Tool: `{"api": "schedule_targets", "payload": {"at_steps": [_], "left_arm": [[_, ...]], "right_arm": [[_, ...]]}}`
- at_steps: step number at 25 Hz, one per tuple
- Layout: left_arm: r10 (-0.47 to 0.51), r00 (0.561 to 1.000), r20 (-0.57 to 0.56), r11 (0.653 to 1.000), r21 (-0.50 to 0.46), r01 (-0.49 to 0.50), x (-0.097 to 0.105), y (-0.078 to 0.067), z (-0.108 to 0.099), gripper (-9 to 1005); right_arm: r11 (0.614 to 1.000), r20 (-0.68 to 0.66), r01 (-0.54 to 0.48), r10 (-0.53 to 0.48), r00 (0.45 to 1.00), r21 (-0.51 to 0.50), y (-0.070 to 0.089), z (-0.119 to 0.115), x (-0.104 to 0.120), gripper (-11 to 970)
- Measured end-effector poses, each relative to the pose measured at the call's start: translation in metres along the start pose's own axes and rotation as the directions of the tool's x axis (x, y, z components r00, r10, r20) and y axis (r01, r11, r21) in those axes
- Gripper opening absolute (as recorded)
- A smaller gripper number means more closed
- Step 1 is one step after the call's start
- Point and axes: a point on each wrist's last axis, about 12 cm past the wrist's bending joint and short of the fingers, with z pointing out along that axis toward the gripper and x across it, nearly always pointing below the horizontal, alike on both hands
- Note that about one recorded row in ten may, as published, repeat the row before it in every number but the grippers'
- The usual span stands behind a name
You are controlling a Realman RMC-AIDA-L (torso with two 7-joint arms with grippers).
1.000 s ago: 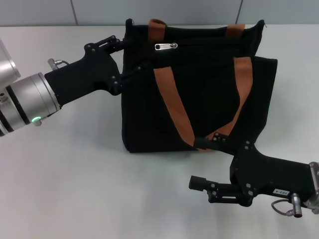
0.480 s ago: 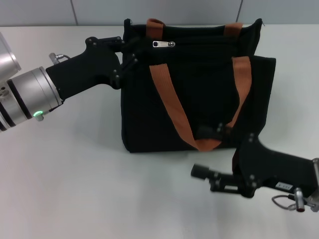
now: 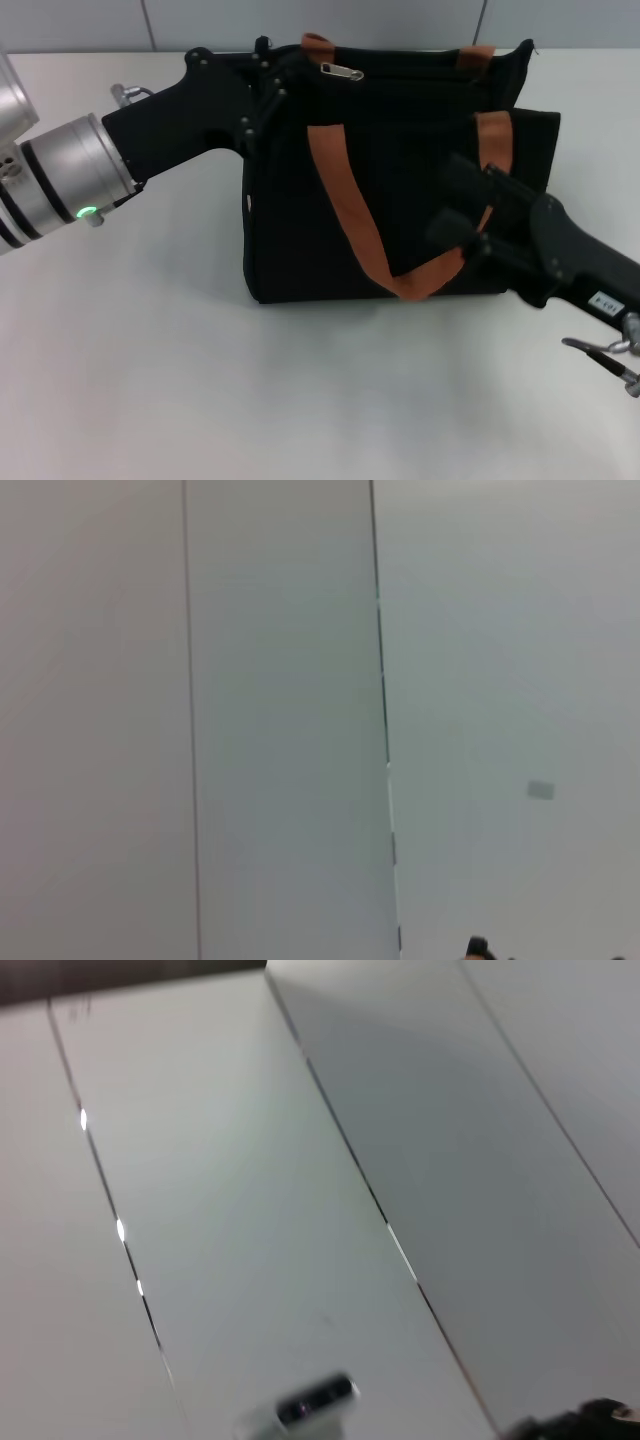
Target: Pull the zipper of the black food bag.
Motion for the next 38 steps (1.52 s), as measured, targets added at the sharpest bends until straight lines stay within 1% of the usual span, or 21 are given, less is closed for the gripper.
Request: {"api": "schedule_targets", "payload": {"at_steps": [1,4,6,9,14,19,25,31,34,38], "left_arm": [[0.001,1.0,0.005,1.0,0.005,-0.001,-0.001,-0.001,0.002,42],[0.014,0.999,0.036,1.0,0.012,-0.014,-0.003,-0.004,0.008,33],[0.032,0.998,0.061,0.999,0.017,-0.033,-0.005,-0.006,0.011,33],[0.078,0.993,0.09,0.996,0.044,-0.082,-0.009,-0.01,0.017,33],[0.15,0.985,0.087,0.984,0.088,-0.158,-0.008,-0.017,0.025,34],[0.161,0.984,0.08,0.981,0.092,-0.168,-0.009,-0.016,0.03,34],[0.152,0.985,0.087,0.985,0.072,-0.159,-0.009,-0.015,0.029,35],[0.154,0.985,0.081,0.985,0.063,-0.16,-0.008,-0.014,0.028,35],[0.177,0.981,0.078,0.982,0.051,-0.181,-0.006,-0.014,0.028,35],[0.202,0.974,0.103,0.978,0.022,-0.206,-0.006,-0.014,0.029,36]], "right_arm": [[0.999,0.014,-0.033,0.033,0.999,-0.008,0.0,0.002,-0.001,839],[0.994,0.064,-0.108,0.108,0.992,-0.007,0.0,0.006,-0.004,839],[0.992,0.1,-0.124,0.122,0.988,0.01,-0.002,0.007,-0.006,839],[0.993,0.137,-0.119,0.114,0.984,0.028,-0.003,0.005,-0.009,840],[0.982,0.183,-0.185,0.174,0.968,0.046,-0.004,0.003,-0.01,840],[0.978,0.218,-0.197,0.179,0.96,0.065,-0.005,0.003,-0.011,840],[0.975,0.24,-0.205,0.18,0.954,0.084,-0.007,0.002,-0.01,839],[0.974,0.25,-0.202,0.171,0.953,0.102,-0.011,0.005,-0.012,840],[0.974,0.244,-0.2,0.168,0.955,0.111,-0.013,0.007,-0.012,800],[0.969,0.238,-0.208,0.172,0.956,0.136,-0.017,0.01,-0.011,747]]}}
